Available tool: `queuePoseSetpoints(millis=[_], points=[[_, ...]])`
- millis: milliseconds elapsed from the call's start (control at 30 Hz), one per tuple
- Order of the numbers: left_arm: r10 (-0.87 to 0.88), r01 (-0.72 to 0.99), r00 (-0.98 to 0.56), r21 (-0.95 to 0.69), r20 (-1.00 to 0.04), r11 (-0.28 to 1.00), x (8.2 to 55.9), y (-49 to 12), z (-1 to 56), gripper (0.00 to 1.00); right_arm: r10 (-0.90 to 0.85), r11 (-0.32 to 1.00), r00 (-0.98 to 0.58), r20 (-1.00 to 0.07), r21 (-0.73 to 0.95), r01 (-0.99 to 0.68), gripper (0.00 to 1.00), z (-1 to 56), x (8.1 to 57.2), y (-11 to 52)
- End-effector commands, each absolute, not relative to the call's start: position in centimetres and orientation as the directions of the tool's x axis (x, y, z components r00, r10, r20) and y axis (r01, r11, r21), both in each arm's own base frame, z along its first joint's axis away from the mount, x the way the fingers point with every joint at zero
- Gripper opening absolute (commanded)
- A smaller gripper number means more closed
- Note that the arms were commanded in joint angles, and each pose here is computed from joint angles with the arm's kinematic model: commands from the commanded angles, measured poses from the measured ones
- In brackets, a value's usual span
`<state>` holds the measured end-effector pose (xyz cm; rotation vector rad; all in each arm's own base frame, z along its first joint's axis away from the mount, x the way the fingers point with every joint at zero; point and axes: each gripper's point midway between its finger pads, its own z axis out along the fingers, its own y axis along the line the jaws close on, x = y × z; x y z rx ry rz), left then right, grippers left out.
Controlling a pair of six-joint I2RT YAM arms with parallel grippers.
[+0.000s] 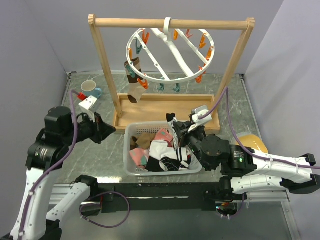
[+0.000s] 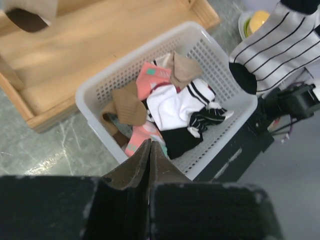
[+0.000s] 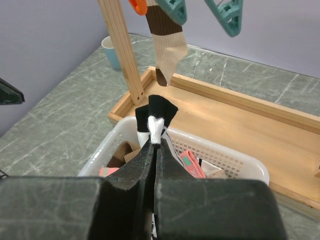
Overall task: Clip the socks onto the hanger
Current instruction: Adjust the hanger on the clothesline.
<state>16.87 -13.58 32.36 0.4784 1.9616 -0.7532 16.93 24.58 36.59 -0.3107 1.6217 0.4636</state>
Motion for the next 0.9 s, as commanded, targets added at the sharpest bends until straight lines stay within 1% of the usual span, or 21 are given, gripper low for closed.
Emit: queuePoseSetpoints(millis=[0, 33, 67, 100, 133, 167, 267, 300, 333, 367, 433, 467, 500, 567, 633, 667, 700, 767, 800, 833, 867], points=[[0.052, 0.662, -0.503, -0.346, -0.863, 0.665, 16.3, -14.8, 32.7, 0.15, 0.125, 0.876, -0.097, -0.987, 0.155, -0.457, 0.0, 37.6, 16.8, 24.1], [0.02, 0.685, -0.463, -0.343, -0.886, 0.642, 16.1, -15.2, 34.0, 0.27, 0.12, 0.876, -0.097, -0.988, 0.151, -0.457, 0.0, 37.5, 16.8, 24.0], [0.014, 0.703, -0.451, -0.345, -0.892, 0.622, 15.8, -15.5, 34.3, 0.51, 0.12, 0.876, -0.096, -0.988, 0.151, -0.458, 0.0, 37.5, 16.8, 24.0], [0.015, 0.727, -0.442, -0.349, -0.897, 0.592, 15.4, -15.9, 34.5, 0.64, 0.116, 0.877, -0.095, -0.989, 0.147, -0.458, 0.0, 37.4, 16.8, 24.0], [0.019, 0.76, -0.439, -0.36, -0.898, 0.541, 14.8, -16.5, 34.9, 0.86, 0.119, 0.877, -0.097, -0.988, 0.15, -0.456, 0.0, 37.4, 16.8, 24.0], [0.026, 0.772, -0.442, -0.366, -0.896, 0.52, 14.5, -16.8, 35.0, 0.99, 0.117, 0.877, -0.097, -0.988, 0.149, -0.456, 0.0, 37.4, 16.8, 24.0], [0.02, 0.771, -0.439, -0.365, -0.898, 0.522, 15.0, -16.9, 35.6, 1.0, 0.121, 0.877, -0.099, -0.988, 0.153, -0.456, 0.0, 37.2, 16.8, 23.9], [0.009, 0.766, -0.431, -0.361, -0.902, 0.532, 15.3, -16.8, 35.9, 0.97, 0.126, 0.877, -0.104, -0.987, 0.16, -0.453, 0.0, 37.1, 16.8, 23.9], [-0.022, 0.75, -0.434, -0.375, -0.901, 0.545, 15.6, -16.8, 36.4, 0.9, 0.123, 0.877, -0.105, -0.987, 0.158, -0.453, 0.0, 37.1, 16.8, 23.9], [-0.056, 0.741, -0.4, -0.359, -0.915, 0.568, 16.5, -16.6, 37.3, 0.79, 0.12, 0.877, -0.107, -0.987, 0.156, -0.454, 0.0, 37.1, 16.8, 23.9], [-0.119, 0.724, -0.372, -0.367, -0.921, 0.583, 17.0, -16.5, 38.8, 0.76, 0.117, 0.882, -0.111, -0.987, 0.155, -0.446, 0.0, 37.0, 16.8, 23.9], [-0.137, 0.721, -0.351, -0.361, -0.926, 0.592, 17.4, -16.4, 39.4, 0.72, 0.117, 0.884, -0.111, -0.987, 0.154, -0.442, 0.0, 36.9, 16.9, 23.8], [-0.169, 0.704, -0.299, -0.337, -0.939, 0.625, 18.3, -16.0, 41.0, 0.67, 0.117, 0.885, -0.111, -0.987, 0.154, -0.439, 0.0, 36.9, 16.9, 23.7], [-0.183, 0.675, -0.303, -0.346, -0.935, 0.652, 19.8, -15.9, 41.7, 0.59, 0.116, 0.887, -0.111, -0.987, 0.153, -0.436, 0.0, 36.7, 16.9, 23.8], [-0.213, 0.665, -0.271, -0.343, -0.939, 0.663, 20.6, -16.0, 43.4, 0.57, 0.113, 0.89, -0.111, -0.987, 0.151, -0.431, 0.0, 36.4, 17.0, 23.9], [-0.224, 0.669, -0.258, -0.341, -0.94, 0.66, 20.7, -16.3, 44.1, 0.53, 0.113, 0.891, -0.112, -0.987, 0.151, -0.428, 0.0, 36.4, 17.0, 23.9], [-0.247, 0.657, -0.227, -0.336, -0.942, 0.675, 21.3, -16.2, 45.1, 0.53, 0.118, 0.891, -0.113, -0.987, 0.155, -0.427, 0.0, 36.4, 17.0, 24.0], [-0.242, 0.68, -0.233, -0.335, -0.942, 0.652, 21.2, -18.0, 45.7, 0.56, 0.118, 0.892, -0.112, -0.987, 0.155, -0.425, 0.0, 36.2, 17.1, 24.1], [-0.248, 0.648, -0.212, -0.326, -0.945, 0.688, 22.1, -17.9, 45.9, 0.58, 0.12, 0.892, -0.111, -0.987, 0.156, -0.423, 0.0, 36.2, 17.1, 24.1], [-0.232, 0.67, -0.224, -0.323, -0.946, 0.668, 22.0, -19.4, 45.8, 0.64, 0.117, 0.893, -0.109, -0.987, 0.153, -0.424, 0.0, 36.2, 17.1, 24.2], [-0.237, 0.664, -0.213, -0.318, -0.948, 0.676, 22.4, -19.6, 46.2, 0.63, 0.116, 0.894, -0.108, -0.987, 0.151, -0.421, 0.0, 36.2, 17.2, 24.2]])
